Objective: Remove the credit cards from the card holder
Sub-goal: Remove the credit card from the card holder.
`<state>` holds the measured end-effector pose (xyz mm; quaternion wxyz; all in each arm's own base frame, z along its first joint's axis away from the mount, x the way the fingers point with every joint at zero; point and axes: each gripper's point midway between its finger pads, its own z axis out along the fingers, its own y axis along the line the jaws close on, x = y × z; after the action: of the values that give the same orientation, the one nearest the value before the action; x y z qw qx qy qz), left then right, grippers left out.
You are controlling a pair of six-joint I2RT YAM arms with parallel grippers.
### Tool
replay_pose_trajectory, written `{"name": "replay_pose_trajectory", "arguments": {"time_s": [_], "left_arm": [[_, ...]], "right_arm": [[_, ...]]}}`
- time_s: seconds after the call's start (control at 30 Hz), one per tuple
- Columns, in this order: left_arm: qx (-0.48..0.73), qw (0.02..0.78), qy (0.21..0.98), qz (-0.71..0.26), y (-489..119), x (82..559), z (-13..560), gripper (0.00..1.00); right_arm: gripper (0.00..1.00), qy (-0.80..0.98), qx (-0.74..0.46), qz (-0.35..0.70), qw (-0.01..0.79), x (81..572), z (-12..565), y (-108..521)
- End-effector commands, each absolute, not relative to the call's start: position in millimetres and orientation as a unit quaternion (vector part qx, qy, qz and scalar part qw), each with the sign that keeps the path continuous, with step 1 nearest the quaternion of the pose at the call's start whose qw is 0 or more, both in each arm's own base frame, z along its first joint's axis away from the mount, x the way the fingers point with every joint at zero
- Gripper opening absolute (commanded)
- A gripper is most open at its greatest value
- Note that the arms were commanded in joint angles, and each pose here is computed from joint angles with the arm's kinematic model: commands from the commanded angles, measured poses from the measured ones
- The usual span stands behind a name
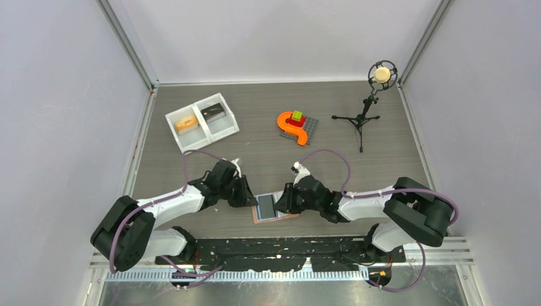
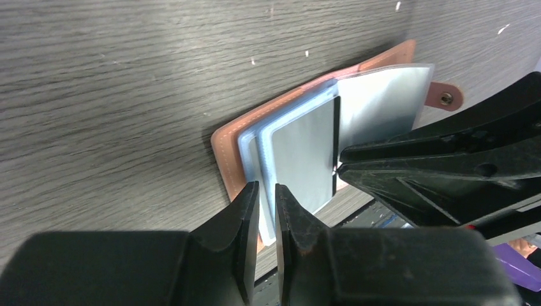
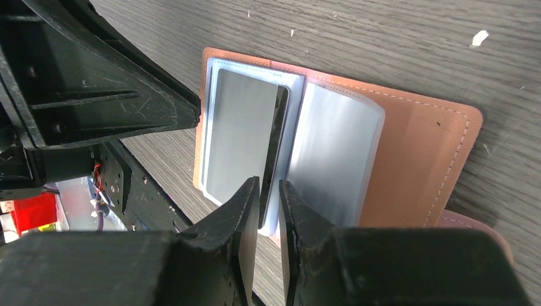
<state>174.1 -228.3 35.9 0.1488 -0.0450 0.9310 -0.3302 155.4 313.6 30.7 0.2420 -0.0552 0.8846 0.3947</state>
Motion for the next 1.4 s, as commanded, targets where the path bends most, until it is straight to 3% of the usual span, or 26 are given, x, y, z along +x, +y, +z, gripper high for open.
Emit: {"name": "replay_pose_trajectory", "arguments": {"time_s": [0.0,0.47,0.6,0.73,1.37], "left_arm": [[-0.036,0.154,0.931,-0.33,-229,175,28,0.16],[-0.041,0.144,0.934,-0.326,-227,171,19,0.12],[-0.04,0.143,0.934,-0.324,-228,171,17,0.12],[-0.042,0.142,0.935,-0.322,-227,171,16,0.12],[-0.053,0.129,0.954,-0.264,-209,167,0,0.1]], "right_arm": [[0.25,0.875,-0.052,0.414,0.248,160,37,321],[0.22,0.864,-0.046,0.445,0.232,160,34,326],[0.17,0.856,-0.043,0.461,0.231,161,37,327],[0.06,0.848,-0.039,0.477,0.229,160,40,327],[0.05,0.851,-0.017,0.472,0.229,161,38,302]]}}
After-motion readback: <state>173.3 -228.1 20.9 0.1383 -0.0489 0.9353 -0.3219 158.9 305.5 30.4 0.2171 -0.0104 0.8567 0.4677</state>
